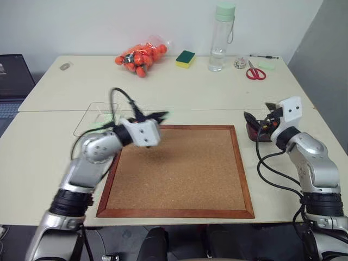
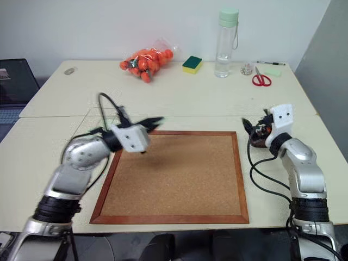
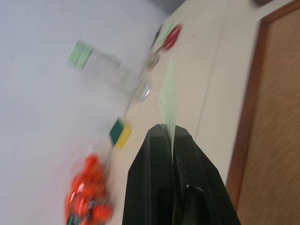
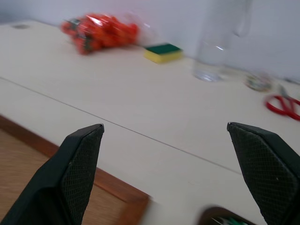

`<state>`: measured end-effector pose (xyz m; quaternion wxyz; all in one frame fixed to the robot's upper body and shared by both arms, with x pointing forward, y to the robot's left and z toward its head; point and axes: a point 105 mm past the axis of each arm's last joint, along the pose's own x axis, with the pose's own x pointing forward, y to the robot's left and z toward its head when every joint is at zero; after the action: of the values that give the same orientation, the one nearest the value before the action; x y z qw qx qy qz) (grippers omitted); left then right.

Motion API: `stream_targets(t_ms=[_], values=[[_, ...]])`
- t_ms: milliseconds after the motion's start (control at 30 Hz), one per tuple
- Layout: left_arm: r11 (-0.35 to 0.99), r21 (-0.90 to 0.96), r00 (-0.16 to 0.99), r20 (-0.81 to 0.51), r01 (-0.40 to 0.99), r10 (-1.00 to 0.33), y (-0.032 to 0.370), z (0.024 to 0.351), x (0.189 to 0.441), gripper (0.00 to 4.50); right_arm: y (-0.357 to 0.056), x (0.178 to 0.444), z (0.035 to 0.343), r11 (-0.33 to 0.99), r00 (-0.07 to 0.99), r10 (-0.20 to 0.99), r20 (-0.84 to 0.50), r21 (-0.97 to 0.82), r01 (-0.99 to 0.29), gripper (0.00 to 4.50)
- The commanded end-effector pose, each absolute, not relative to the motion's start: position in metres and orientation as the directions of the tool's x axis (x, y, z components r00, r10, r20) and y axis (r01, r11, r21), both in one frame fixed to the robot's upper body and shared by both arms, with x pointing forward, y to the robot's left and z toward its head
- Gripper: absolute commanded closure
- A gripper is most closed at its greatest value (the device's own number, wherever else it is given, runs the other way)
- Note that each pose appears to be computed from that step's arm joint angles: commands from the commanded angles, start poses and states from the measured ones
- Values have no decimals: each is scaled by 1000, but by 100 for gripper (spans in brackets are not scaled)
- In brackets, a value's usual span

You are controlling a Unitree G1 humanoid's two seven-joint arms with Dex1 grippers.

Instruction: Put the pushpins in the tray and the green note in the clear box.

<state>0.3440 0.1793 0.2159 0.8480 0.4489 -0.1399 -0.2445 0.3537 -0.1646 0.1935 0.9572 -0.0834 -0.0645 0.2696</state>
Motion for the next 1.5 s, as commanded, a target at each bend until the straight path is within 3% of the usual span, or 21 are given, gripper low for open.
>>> stream_targets(t_ms=[33, 200, 533, 567, 900, 1267, 1500], values=[[725, 662, 953, 56, 188, -298, 237, 235, 344, 450, -118, 340, 211, 714, 713, 695, 90, -201, -671, 2], [903, 424, 997, -36, 72, -62, 285, 222, 338, 450, -71, 334, 226, 568, 569, 820, 64, -219, -793, 2], [952, 307, 979, -194, 4, 59, 296, 186, 346, 450, -62, 342, 226, 548, 546, 835, 74, -204, -811, 2], [959, 282, 978, -198, -8, 67, 297, 184, 347, 418, -62, 342, 226, 549, 546, 834, 74, -205, -811, 0], [986, 163, 975, -213, -32, 67, 296, 180, 366, 248, -66, 338, 228, 563, 562, 824, 73, -225, -796, 0], [970, 219, 984, -119, -103, 132, 301, 212, 363, 34, -62, 320, 228, 472, 478, 878, 35, -229, -851, 0], [952, 307, 985, -163, -10, 63, 296, 213, 334, 34, -63, 309, 226, 386, 399, 917, -5, -249, -888, 0]])
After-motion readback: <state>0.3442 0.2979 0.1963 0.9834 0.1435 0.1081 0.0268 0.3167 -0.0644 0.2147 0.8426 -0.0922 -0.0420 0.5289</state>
